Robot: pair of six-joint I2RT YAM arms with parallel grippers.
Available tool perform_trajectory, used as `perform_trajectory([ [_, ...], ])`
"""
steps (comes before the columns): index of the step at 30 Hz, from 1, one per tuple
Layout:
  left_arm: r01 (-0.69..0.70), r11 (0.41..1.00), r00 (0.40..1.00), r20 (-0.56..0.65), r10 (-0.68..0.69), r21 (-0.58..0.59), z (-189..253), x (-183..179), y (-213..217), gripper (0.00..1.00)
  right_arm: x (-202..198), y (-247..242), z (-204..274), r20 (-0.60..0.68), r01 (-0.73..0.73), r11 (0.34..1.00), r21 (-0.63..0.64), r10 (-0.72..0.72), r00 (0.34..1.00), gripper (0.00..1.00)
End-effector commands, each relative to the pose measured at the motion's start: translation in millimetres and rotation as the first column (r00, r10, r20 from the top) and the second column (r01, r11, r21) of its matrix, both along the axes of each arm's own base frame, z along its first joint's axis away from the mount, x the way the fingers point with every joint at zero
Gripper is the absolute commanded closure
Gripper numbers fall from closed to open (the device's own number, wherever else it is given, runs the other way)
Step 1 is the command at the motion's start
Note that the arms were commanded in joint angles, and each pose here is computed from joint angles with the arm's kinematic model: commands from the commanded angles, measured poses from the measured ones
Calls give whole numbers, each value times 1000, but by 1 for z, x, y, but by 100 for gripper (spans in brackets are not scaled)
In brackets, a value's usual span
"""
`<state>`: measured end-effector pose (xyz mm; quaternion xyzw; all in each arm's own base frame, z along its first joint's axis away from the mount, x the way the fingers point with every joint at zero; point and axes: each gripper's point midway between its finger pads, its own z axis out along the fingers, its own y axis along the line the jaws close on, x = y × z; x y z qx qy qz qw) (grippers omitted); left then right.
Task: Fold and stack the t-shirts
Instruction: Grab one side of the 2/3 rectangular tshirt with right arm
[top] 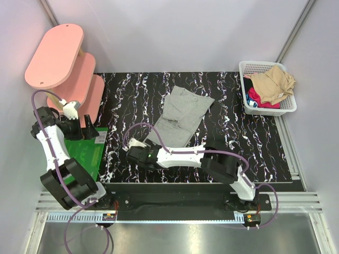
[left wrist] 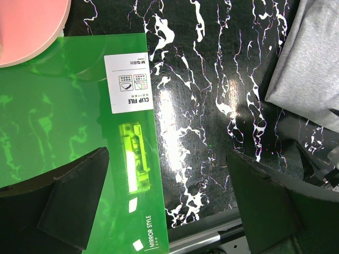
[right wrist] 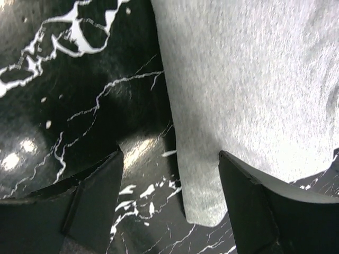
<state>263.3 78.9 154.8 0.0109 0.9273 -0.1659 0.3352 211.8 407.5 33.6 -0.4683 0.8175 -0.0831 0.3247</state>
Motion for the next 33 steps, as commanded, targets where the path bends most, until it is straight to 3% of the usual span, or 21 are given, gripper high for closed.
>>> perform_trajectory([
  [1, 12, 999, 998, 53, -14, 33, 16, 8, 4, 1, 26, -4, -6, 14, 59, 998, 10, -60, 998, 21],
  [13, 11, 999, 998, 54, -13, 37, 17, 8, 5, 1, 34, -33, -18, -33, 112, 994, -9, -112, 993, 27],
  [17, 9, 999, 998, 56, -12, 42, 18, 9, 6, 1, 29, -31, -24, -69, 107, 994, -1, -107, 992, 37],
  [22, 8, 999, 998, 60, -11, 46, 20, 10, 7, 1, 18, -29, -31, -129, 113, 993, 16, -110, 985, 67],
  [28, 8, 999, 998, 63, -11, 36, 21, 10, 5, 1, 6, -27, -29, -177, 107, 994, 20, -102, 979, 81],
  [33, 9, 999, 998, 68, -12, 45, 22, 8, 5, 1, -13, -10, 1, -184, 62, 997, 35, -55, 981, 86],
])
